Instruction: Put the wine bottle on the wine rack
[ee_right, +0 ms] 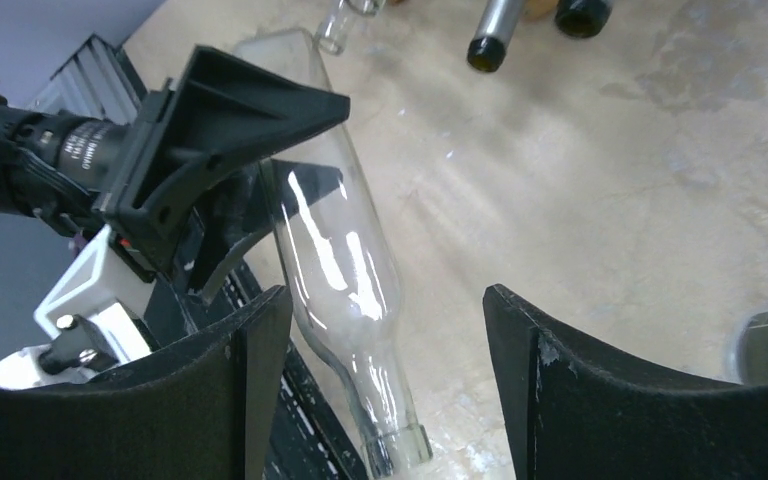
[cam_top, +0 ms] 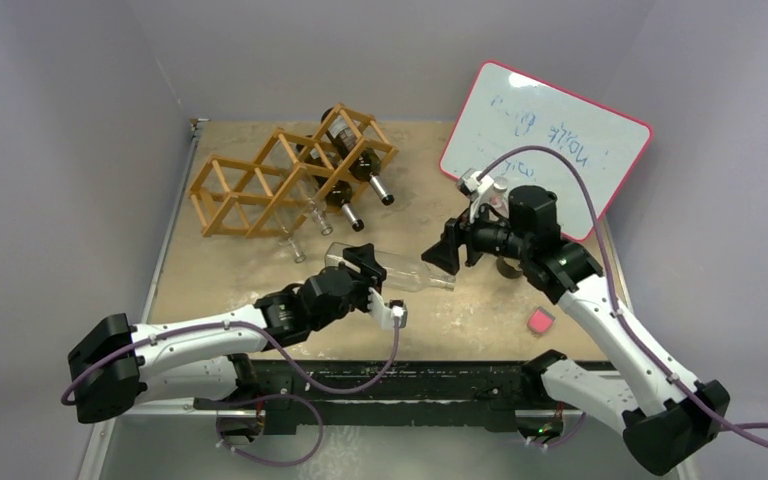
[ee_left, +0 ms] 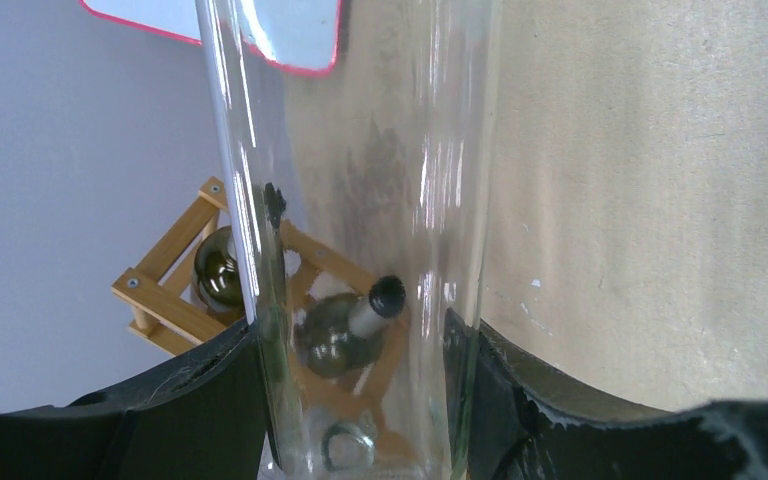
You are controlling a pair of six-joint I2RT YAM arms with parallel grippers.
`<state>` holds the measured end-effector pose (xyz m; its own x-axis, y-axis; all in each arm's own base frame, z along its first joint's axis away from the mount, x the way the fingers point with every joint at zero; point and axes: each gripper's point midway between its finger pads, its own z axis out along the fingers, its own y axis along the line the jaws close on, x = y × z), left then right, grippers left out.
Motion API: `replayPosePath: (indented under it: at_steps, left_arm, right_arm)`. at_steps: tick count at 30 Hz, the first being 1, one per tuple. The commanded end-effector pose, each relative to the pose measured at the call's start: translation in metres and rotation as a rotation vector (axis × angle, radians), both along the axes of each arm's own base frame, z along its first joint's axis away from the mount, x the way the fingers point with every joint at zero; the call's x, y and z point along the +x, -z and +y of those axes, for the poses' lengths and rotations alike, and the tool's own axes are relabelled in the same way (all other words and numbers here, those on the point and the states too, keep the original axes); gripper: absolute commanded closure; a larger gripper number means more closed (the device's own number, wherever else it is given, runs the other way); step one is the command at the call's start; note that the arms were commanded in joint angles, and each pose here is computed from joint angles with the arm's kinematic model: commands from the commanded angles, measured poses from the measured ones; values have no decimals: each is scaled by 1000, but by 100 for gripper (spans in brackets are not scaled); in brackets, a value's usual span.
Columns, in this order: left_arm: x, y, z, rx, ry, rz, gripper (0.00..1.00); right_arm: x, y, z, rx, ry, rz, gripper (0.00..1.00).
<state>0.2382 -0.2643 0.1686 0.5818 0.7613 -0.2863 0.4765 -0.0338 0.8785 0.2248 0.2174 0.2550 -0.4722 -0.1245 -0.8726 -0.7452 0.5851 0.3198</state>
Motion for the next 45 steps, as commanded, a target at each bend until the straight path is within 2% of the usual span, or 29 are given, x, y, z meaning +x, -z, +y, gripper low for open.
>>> replayPosePath:
  at_steps: [1, 6, 21, 24, 26, 29, 32, 33, 37, 38, 41, 45]
  left_arm:
    - [3, -50, -7, -76, -19, -144, 100]
    - [-4, -52, -11, -57, 9, -133, 100]
    - [-9, -68, -12, -88, 32, -165, 100]
    - [-9, -67, -13, -82, 33, -153, 100]
    - [-9, -70, -15, -98, 25, -138, 99]
    - [-8, -73, -15, -101, 21, -134, 94]
    - [-8, -71, -15, -86, 18, -127, 87]
    - [-7, -69, -14, -81, 13, -123, 81]
    - [-5, -69, -15, -117, -18, -96, 50]
    - [-5, -70, -15, -141, -27, -86, 39]
    - [-6, -73, -15, -184, -42, -64, 31]
    - [-7, -81, -14, -219, -38, -69, 26]
  right_arm:
    - [-10, 19, 20, -31, -101, 23, 27]
    - [-34, 49, 51, -90, -216, 71, 25]
    - [-42, 78, 63, -111, -299, 150, 24]
    - [-40, 76, 66, -105, -308, 142, 32]
    - [-39, 73, 68, -97, -313, 134, 46]
    - [-36, 73, 69, -100, -304, 135, 72]
    - [-32, 68, 68, -97, -280, 122, 94]
    - [-29, 65, 68, -93, -265, 110, 100]
    - [-19, 52, 64, -79, -192, 63, 100]
    - [-16, 47, 63, -77, -166, 51, 100]
    - [-10, 37, 54, -65, -76, 47, 100]
    - [9, 16, 33, -50, 117, -17, 100]
